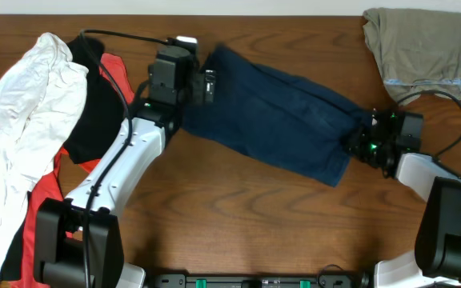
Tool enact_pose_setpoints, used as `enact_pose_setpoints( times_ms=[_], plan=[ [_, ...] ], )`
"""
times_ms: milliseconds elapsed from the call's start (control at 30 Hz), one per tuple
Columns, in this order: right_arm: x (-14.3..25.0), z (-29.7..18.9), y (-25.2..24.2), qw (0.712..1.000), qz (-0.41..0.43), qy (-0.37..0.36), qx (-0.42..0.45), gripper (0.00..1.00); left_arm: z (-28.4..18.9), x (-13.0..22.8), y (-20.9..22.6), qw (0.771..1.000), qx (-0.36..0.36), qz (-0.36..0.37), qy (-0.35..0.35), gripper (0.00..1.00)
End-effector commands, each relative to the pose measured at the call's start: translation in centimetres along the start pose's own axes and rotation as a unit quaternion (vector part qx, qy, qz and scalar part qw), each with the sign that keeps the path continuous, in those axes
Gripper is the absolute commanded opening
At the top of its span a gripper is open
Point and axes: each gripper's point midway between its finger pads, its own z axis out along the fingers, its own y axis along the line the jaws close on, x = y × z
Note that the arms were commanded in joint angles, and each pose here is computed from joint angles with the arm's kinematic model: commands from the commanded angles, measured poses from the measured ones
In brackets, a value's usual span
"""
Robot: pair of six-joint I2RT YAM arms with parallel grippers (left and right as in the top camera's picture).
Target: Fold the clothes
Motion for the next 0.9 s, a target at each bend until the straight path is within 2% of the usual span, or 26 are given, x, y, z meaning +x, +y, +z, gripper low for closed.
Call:
enact_pose_setpoints(
  times_ms=[0,133,367,500,633,867],
  plan=[
    [-1.6,-2.3,1.3,0.998,0.014,0.012,-0.067,0.01,-0.2,-1.0,0.8,1.0,-0.008,0.002,-0.002,0.98],
    [-4.1,-6.8,0.3,0.998,0.014,0.033,-0.049,0.01,-0.3,-1.0,-0.2,0.999,0.021,0.025,0.007,0.98],
    [-7.7,-15.4,-3.1,0.991,0.012,0.046,0.126,0.01,-0.7,-0.2,-2.7,0.994,0.097,0.034,0.021,0.98],
    [-9.5,-18.5,-2.7,0.985,-0.002,0.029,0.171,0.01,-0.9,-0.1,-3.7,0.991,0.125,0.034,0.022,0.98],
    [-10.3,-19.0,-0.8,0.985,-0.029,0.021,0.166,0.01,-1.3,0.3,-4.9,0.986,0.161,0.033,0.03,0.97],
    [-9.3,-16.4,1.9,0.977,-0.083,0.046,0.189,0.01,-1.3,0.4,-4.9,0.986,0.161,0.033,0.033,0.98]
  ],
)
